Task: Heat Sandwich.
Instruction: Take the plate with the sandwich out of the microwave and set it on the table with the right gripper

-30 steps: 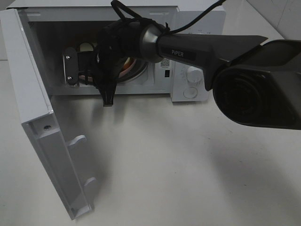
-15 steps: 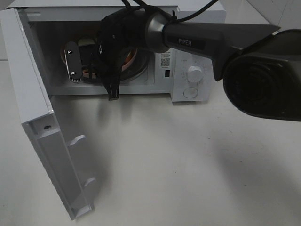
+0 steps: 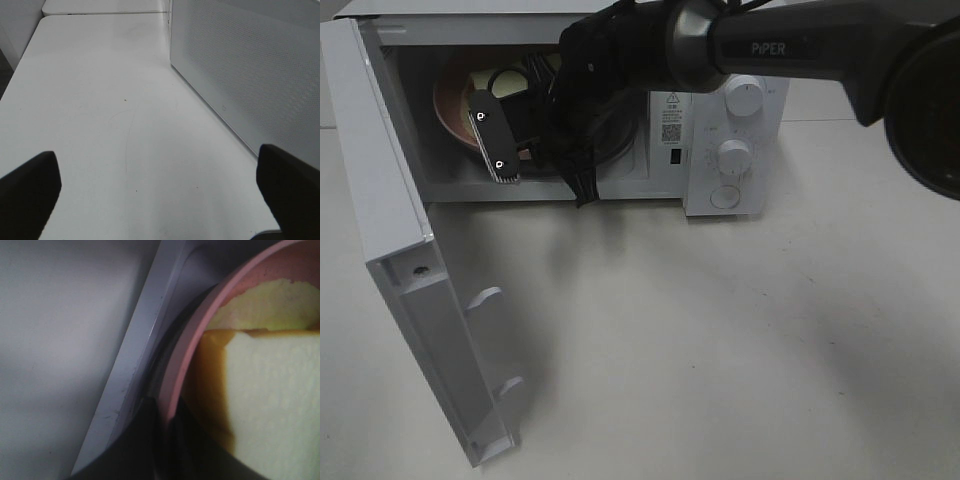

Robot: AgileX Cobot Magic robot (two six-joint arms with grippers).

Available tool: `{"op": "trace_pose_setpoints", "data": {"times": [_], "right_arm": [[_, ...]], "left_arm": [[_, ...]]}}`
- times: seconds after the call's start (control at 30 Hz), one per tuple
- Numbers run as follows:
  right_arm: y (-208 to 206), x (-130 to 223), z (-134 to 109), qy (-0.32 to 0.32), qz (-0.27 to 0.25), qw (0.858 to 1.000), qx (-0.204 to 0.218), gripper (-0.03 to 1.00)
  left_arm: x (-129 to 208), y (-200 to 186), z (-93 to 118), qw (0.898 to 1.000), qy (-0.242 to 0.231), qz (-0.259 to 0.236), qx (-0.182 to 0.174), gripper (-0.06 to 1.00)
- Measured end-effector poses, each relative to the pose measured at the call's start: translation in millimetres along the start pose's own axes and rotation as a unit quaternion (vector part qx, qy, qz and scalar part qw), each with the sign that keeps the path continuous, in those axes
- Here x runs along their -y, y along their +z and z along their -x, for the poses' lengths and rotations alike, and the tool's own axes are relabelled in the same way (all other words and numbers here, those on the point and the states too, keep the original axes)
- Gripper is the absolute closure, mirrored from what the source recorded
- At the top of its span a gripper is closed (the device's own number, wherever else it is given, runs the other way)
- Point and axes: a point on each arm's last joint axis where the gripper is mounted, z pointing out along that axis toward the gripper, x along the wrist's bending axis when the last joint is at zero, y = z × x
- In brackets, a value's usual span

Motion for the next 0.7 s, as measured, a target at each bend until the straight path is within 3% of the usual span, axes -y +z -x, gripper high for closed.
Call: {"op": "trace_pose_setpoints", "data": {"times": [0.7], "right_arm": [[-38.7, 16.5, -36.9, -0.049, 0.033, 0.998, -0.028, 0.91]], "left_arm": [[0.0, 0.0, 0.0, 1.000, 0.000, 0.000, 0.000, -0.04]]}}
